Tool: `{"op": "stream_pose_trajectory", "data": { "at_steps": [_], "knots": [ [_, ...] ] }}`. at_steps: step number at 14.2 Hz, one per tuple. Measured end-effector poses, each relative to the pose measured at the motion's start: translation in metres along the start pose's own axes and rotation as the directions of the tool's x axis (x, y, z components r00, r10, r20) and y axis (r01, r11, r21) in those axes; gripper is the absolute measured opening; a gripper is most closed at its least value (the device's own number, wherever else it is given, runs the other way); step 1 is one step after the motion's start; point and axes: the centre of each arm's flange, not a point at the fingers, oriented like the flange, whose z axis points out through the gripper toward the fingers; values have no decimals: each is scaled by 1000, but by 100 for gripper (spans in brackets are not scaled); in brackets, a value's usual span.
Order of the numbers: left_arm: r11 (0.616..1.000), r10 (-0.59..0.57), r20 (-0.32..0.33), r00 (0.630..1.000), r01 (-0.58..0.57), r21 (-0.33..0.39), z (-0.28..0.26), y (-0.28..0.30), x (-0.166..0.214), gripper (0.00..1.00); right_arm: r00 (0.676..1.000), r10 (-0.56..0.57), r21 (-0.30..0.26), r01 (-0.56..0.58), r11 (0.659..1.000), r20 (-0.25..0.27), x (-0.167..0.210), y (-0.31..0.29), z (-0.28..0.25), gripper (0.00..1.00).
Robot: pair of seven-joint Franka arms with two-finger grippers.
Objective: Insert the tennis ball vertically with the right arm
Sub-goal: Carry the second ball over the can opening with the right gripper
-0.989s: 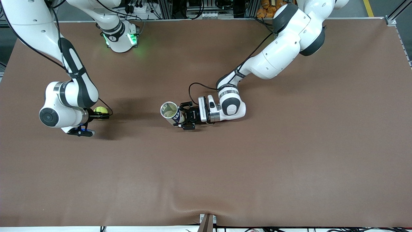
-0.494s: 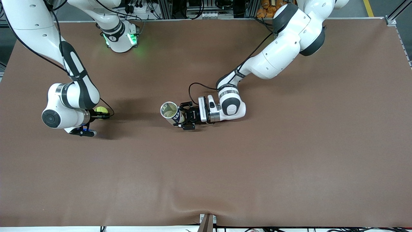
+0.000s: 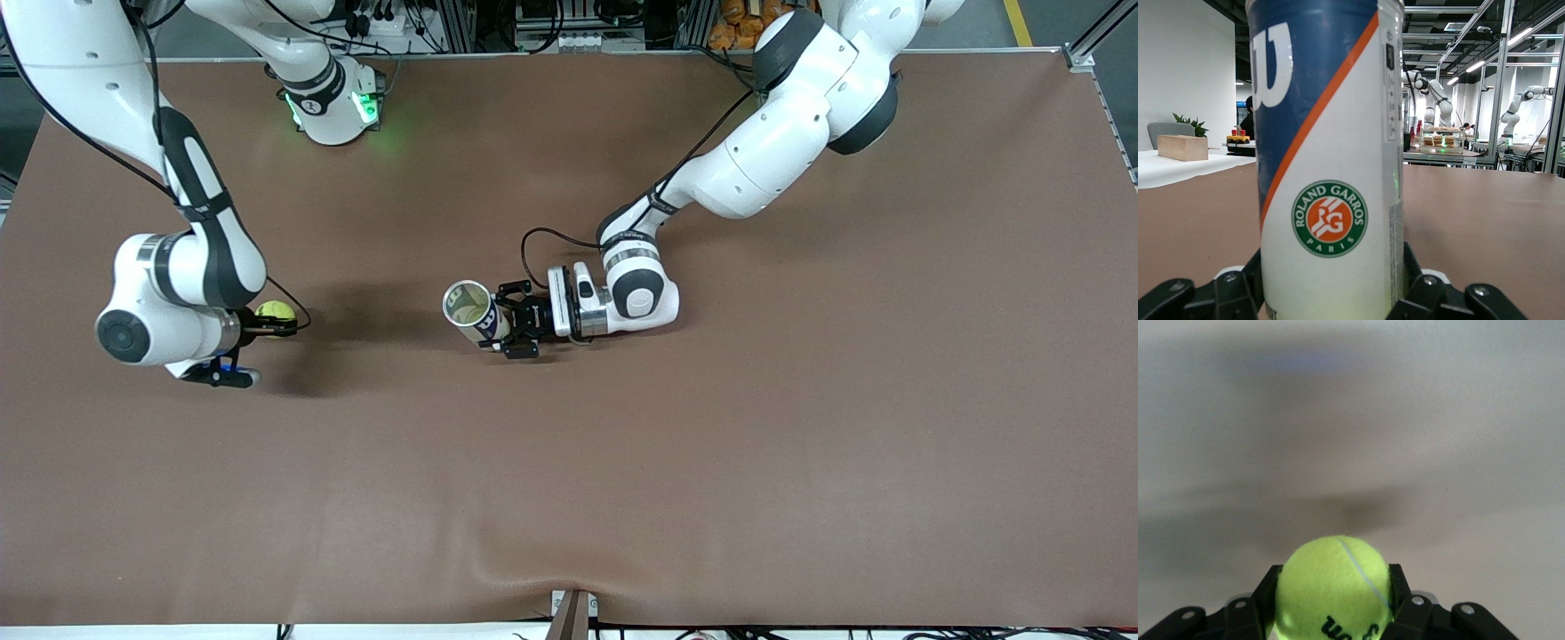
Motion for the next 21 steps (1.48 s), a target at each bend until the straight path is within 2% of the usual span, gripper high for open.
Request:
{"op": "stream_pose_trajectory", "data": {
  "at_steps": [3,6,8,11,14,16,19,21],
  "knots": [
    [1000,0,0,1000,0,0,0,0,0,76,999,30,15,-30,999,26,-12,-48,-70,67],
    [1000,0,-1,1000,0,0,0,0,0,76,998,56,-11,-55,998,14,-32,-111,-112,67],
    [1000,0,-2,1000,0,-1,0,0,0,76,999,40,7,-40,999,4,-47,-156,-128,67],
    [1000,0,-2,1000,0,-1,0,0,0,76,996,85,57,-85,995,1,-65,-203,-140,67],
    [1000,0,-2,1000,0,-1,0,0,-1,76,986,164,55,-162,985,-24,-90,-259,-148,67],
    [1000,0,-5,1000,0,-2,-1,0,-1,76,975,213,59,-210,976,-58,-112,-304,-148,67],
    [1000,0,-7,1000,0,-3,-1,0,-1,76,954,288,111,-278,954,-83,-133,-351,-143,67],
    [1000,0,-8,1000,0,-3,-1,0,-1,76,944,314,136,-300,944,-96,-134,-364,-138,67]
  ]
}}
